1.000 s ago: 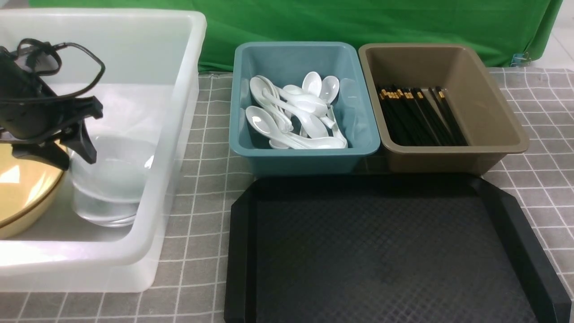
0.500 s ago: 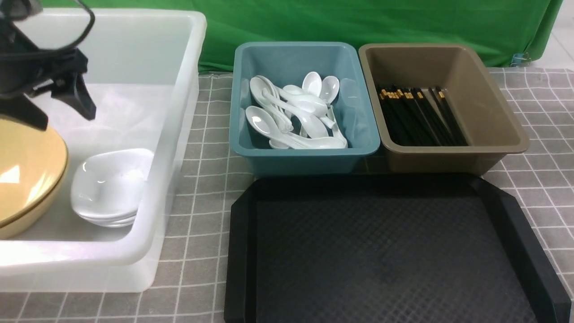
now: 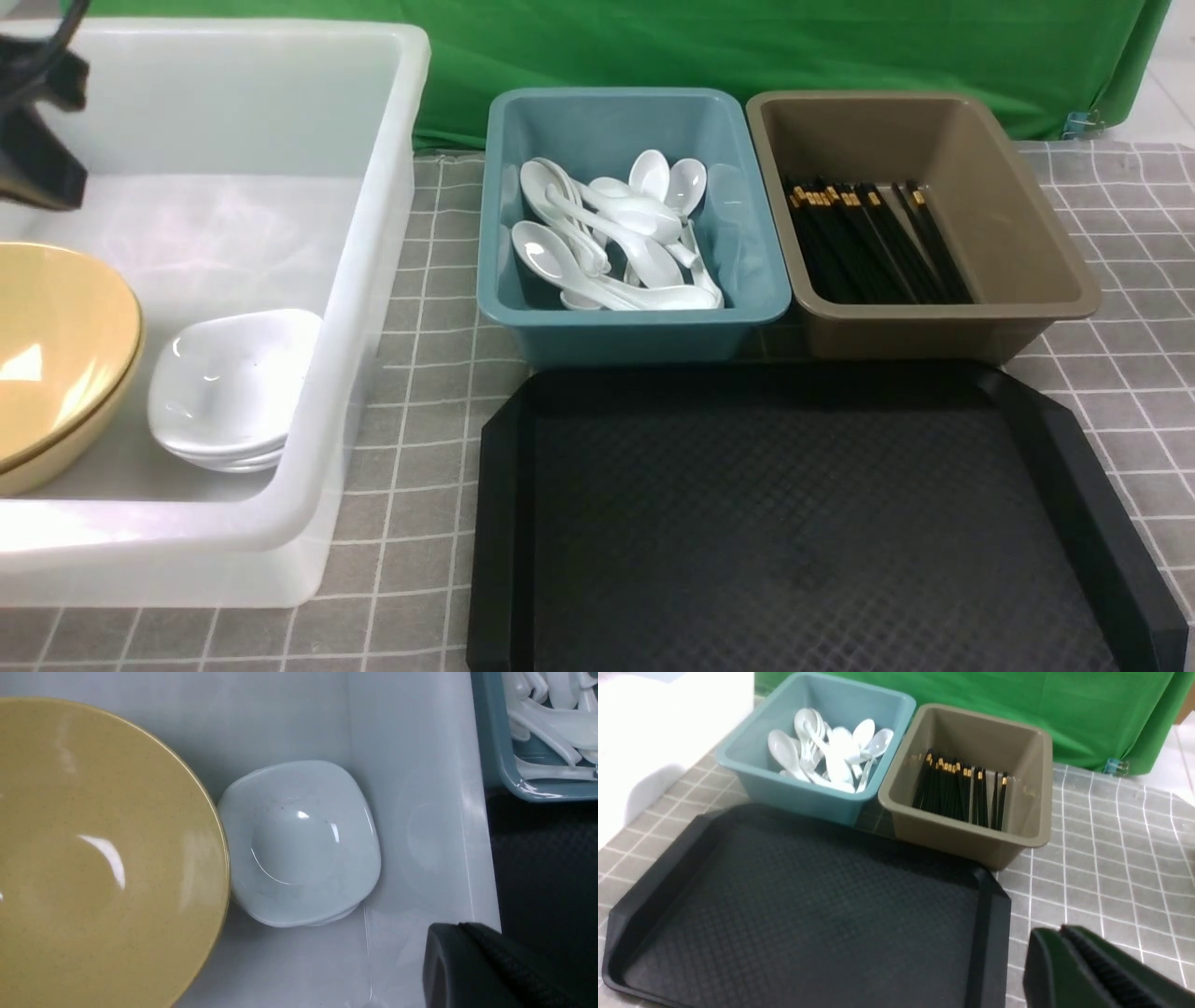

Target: On grey table put chopsticks spoon bowls plates into blue grey white boxes.

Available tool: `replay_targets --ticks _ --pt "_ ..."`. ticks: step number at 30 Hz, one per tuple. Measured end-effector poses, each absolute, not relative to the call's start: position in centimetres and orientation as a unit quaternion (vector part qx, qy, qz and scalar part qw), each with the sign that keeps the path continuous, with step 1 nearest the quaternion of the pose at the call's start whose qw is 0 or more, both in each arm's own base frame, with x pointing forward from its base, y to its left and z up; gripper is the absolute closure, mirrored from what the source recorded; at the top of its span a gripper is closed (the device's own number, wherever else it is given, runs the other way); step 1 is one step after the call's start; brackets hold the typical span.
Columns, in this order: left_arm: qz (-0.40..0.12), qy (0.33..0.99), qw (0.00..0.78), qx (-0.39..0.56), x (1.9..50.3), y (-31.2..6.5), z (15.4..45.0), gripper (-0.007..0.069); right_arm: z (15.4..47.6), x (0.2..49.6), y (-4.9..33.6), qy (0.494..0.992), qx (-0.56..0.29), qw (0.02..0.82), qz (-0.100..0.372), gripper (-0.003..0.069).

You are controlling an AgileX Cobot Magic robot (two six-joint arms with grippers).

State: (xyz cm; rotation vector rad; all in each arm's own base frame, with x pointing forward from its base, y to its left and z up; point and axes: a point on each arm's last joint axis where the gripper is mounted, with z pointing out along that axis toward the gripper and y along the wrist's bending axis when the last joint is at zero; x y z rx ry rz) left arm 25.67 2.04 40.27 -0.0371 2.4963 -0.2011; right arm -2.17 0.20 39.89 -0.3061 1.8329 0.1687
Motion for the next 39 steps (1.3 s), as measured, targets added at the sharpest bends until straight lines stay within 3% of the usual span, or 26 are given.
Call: replay_targets --ticks 9,16,34,39 --pt "-0.079 0.908 0.411 0.010 20.3 0.8 37.7 0.0625 34.2 1.3 0.9 0.721 -0.111 0.678 0.088 0.0654" --pt "-0.062 0.887 0.456 0.022 18.9 0.7 37.0 0.0625 32.3 3.3 1.1 0.686 -0.092 0.716 0.091 0.0654" --pt "-0.060 0.883 0.466 0.019 19.1 0.7 36.9 0.0624 30.9 3.9 1.2 0.691 -0.090 0.711 0.090 0.0620" --pt "-0.060 0.883 0.465 0.019 19.1 0.7 36.9 0.0624 28.4 5.0 1.3 0.688 -0.091 0.716 0.073 0.0601"
